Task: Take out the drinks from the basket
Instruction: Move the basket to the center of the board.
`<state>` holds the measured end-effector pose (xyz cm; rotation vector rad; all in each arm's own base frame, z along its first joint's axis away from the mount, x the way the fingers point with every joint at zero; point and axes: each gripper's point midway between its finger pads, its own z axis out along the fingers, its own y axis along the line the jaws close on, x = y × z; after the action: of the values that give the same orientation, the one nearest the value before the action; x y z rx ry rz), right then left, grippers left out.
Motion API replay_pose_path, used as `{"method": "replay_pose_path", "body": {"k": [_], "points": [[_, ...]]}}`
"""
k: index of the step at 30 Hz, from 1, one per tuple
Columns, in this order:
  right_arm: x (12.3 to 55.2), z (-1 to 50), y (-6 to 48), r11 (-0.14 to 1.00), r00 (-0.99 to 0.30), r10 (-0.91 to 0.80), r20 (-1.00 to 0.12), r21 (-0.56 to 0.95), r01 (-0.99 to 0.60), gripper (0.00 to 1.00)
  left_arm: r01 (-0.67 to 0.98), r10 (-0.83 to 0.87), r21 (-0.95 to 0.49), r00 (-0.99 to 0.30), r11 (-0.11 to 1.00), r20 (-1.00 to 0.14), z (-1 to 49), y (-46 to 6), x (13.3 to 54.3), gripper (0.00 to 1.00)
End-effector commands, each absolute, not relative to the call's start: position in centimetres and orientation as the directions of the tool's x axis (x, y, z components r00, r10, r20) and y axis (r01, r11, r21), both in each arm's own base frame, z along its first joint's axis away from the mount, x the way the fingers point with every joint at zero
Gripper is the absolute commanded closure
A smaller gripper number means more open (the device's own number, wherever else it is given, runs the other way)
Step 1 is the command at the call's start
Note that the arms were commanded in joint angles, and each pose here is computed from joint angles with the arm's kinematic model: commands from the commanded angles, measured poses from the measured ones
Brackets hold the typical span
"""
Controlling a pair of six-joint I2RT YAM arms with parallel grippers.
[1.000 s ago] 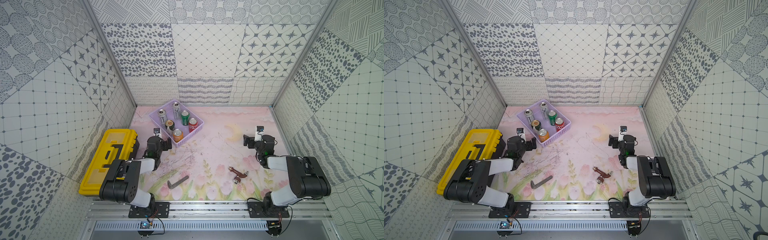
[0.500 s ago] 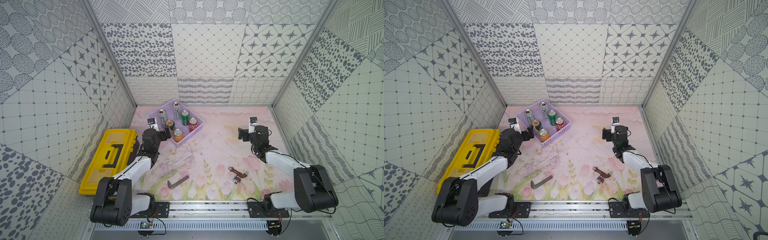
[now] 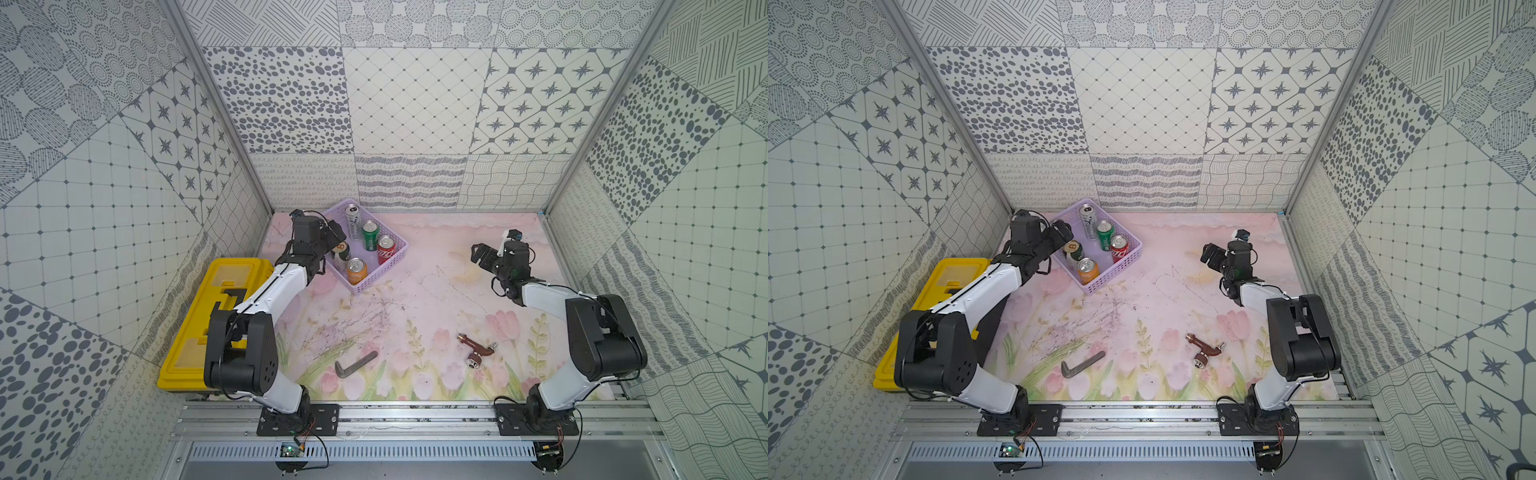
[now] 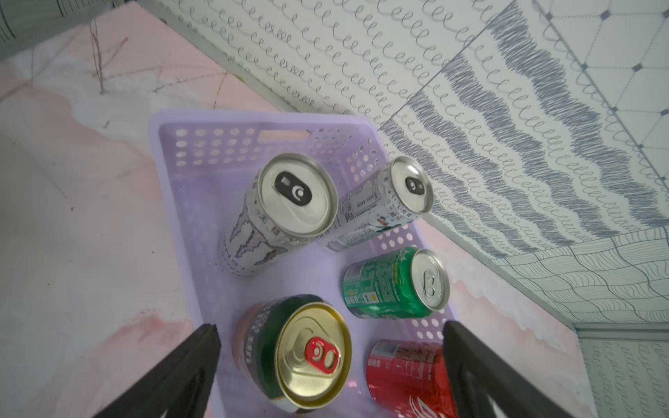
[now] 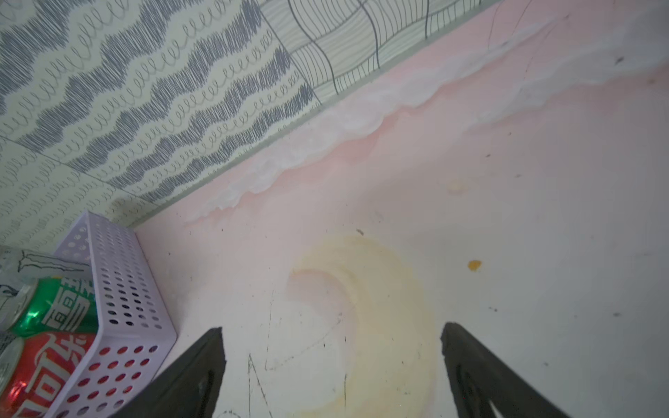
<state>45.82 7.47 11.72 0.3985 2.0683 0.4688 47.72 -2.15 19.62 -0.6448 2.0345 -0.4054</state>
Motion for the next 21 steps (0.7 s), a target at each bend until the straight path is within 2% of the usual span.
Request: {"method": "replay_pose_path", "body": {"k": [1,4,6,8,10,12,14,16,19,21], "points": [[47.2,14.3,10.0,0.911,-0.541,0.354,-0.763,0.413,0.013,0.03,-0.322,-0.666,-0.605,-0.541,0.728,-0.514,18.2,-4.1,45.9,0.00],[47.5,15.3,10.3,0.991,-0.525,0.127,-0.841,0.092,0.092,0.03,-0.347,-0.661,-0.569,-0.494,0.746,-0.565,19.2,-3.4,45.2,0.00],[47.7,16.7,9.8,0.969,-0.435,0.020,-0.900,-0.089,0.229,0.03,-0.345,-0.646,-0.548,-0.457,0.762,-0.611,19.8,-3.0,44.7,0.00],[47.8,16.6,9.4,0.949,-0.425,0.088,-0.901,-0.054,0.310,0.03,-0.338,-0.676,-0.587,-0.418,0.736,-0.607,20.2,-2.9,44.4,0.00],[48.5,15.1,10.6,0.970,-0.484,0.198,-0.852,0.097,0.225,0.03,-0.335,-0.733,-0.656,-0.394,0.676,-0.554,20.2,-3.0,44.1,0.00],[49.3,14.6,12.4,0.954,-0.493,0.298,-0.818,0.272,0.127,0.25,-0.282,-0.759,-0.720,-0.403,0.634,-0.511,20.8,-3.8,44.4,0.00],[49.9,15.3,14.1,0.927,-0.470,0.350,-0.810,0.373,0.046,0.35,-0.253,-0.754,-0.735,-0.428,0.629,-0.498,21.4,-4.3,44.6,0.00],[50.5,15.9,17.4,0.910,-0.540,0.295,-0.788,0.404,-0.093,0.34,-0.235,-0.741,-0.734,-0.451,0.637,-0.498,22.0,-4.8,44.8,0.00],[51.8,15.2,21.1,0.914,-0.666,0.172,-0.726,0.370,-0.168,0.32,-0.215,-0.741,-0.748,-0.461,0.628,-0.489,22.2,-5.2,44.8,0.00],[52.4,14.8,23.4,0.897,-0.702,0.124,-0.701,0.381,-0.222,0.32,-0.214,-0.756,-0.767,-0.457,0.605,-0.469,22.0,-5.5,44.6,0.00]]}}
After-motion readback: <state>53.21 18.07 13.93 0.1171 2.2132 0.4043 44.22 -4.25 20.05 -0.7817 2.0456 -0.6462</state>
